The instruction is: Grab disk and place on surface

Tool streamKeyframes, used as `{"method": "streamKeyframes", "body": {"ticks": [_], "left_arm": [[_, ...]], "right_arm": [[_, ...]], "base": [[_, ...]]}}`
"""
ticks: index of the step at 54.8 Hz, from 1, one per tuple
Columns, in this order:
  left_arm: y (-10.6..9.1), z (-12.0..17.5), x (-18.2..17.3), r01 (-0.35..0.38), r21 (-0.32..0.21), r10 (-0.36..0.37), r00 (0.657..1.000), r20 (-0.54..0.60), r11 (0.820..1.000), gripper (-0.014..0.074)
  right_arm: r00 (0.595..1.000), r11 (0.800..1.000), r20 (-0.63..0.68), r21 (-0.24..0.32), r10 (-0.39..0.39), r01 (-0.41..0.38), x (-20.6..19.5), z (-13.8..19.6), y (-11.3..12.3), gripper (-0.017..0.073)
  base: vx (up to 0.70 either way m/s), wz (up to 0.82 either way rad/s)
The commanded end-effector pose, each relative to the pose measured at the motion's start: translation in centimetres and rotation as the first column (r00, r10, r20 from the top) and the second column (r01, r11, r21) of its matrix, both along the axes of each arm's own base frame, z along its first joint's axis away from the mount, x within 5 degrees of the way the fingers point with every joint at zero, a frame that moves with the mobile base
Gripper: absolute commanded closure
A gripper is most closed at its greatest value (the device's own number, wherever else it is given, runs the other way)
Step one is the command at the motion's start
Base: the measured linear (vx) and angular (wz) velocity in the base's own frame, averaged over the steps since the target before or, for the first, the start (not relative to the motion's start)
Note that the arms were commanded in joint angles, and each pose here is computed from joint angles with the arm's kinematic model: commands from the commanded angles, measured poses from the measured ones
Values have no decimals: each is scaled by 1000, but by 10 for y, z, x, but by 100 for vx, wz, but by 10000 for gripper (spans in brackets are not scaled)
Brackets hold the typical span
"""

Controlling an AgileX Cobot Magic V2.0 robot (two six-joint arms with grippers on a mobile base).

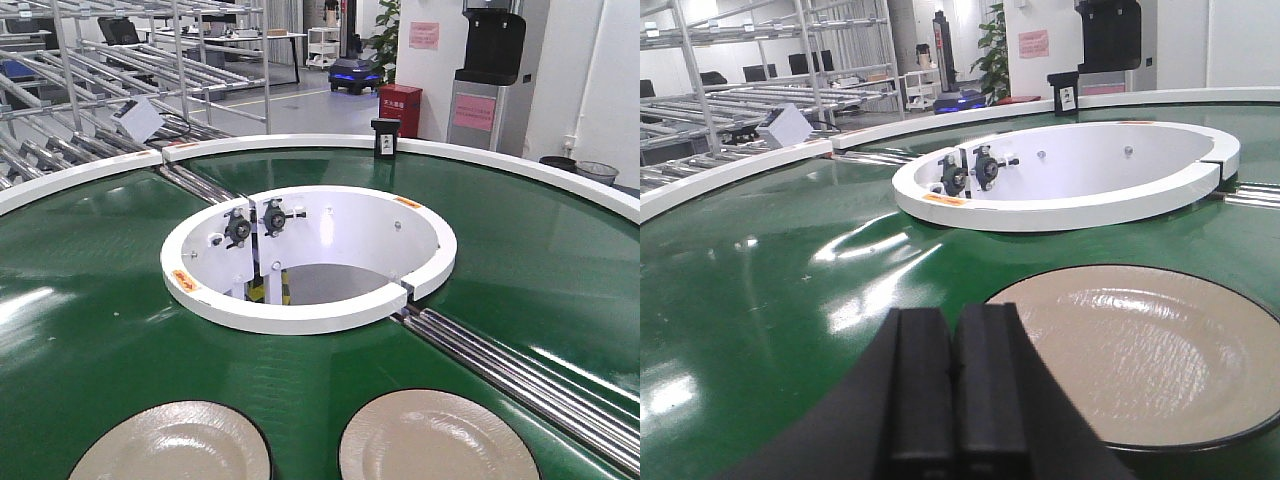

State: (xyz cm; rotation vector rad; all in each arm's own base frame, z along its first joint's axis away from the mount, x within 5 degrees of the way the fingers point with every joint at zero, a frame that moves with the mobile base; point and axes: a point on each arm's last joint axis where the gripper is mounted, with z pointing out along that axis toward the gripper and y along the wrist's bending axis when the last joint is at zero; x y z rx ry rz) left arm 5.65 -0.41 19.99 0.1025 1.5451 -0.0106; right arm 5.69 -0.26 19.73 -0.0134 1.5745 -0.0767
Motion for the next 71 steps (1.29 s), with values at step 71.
{"method": "streamKeyframes", "body": {"ticks": [71], "left_arm": [[-2,239,21,-30,48,7,902,432,998,592]], "right_arm": [[912,1000,409,-26,13,-3,15,243,0,568]], "base": [[0,0]]}}
